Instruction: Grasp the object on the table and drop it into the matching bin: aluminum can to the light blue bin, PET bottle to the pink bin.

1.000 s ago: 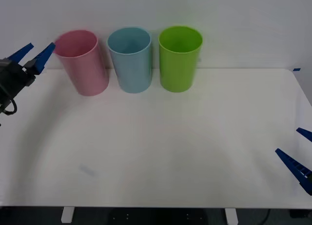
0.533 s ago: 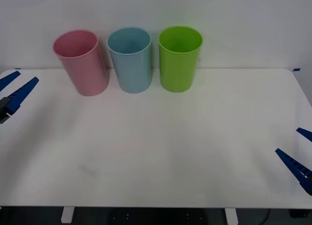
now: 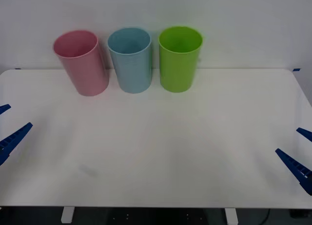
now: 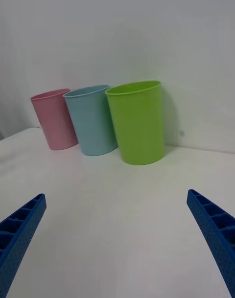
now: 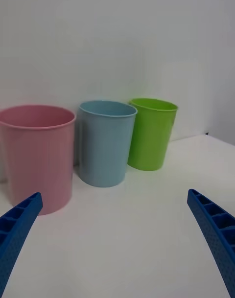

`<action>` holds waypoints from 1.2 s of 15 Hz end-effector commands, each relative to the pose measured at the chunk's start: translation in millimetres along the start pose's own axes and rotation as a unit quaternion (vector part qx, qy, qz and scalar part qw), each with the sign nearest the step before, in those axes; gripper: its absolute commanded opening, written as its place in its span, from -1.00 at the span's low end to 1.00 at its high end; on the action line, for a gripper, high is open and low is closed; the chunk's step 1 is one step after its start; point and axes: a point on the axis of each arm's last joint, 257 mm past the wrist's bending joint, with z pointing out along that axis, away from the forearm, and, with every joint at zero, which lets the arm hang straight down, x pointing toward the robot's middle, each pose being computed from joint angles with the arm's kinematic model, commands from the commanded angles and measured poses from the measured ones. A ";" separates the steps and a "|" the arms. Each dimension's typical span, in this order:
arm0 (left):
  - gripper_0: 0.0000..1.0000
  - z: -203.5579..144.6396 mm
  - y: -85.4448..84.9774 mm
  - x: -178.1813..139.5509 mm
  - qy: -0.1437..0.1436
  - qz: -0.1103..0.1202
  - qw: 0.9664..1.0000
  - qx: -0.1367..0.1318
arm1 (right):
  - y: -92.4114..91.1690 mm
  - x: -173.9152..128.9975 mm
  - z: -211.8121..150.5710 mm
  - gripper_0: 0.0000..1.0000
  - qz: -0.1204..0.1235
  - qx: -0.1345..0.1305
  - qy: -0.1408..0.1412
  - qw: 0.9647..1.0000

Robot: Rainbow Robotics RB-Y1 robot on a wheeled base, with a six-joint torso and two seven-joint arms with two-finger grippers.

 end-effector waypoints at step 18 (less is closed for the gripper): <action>1.00 -85.5 -47.7 60.9 0.093 0.026 0.995 0.001 | 0.0 0.0 0.0 1.00 0.000 0.000 0.000 1.000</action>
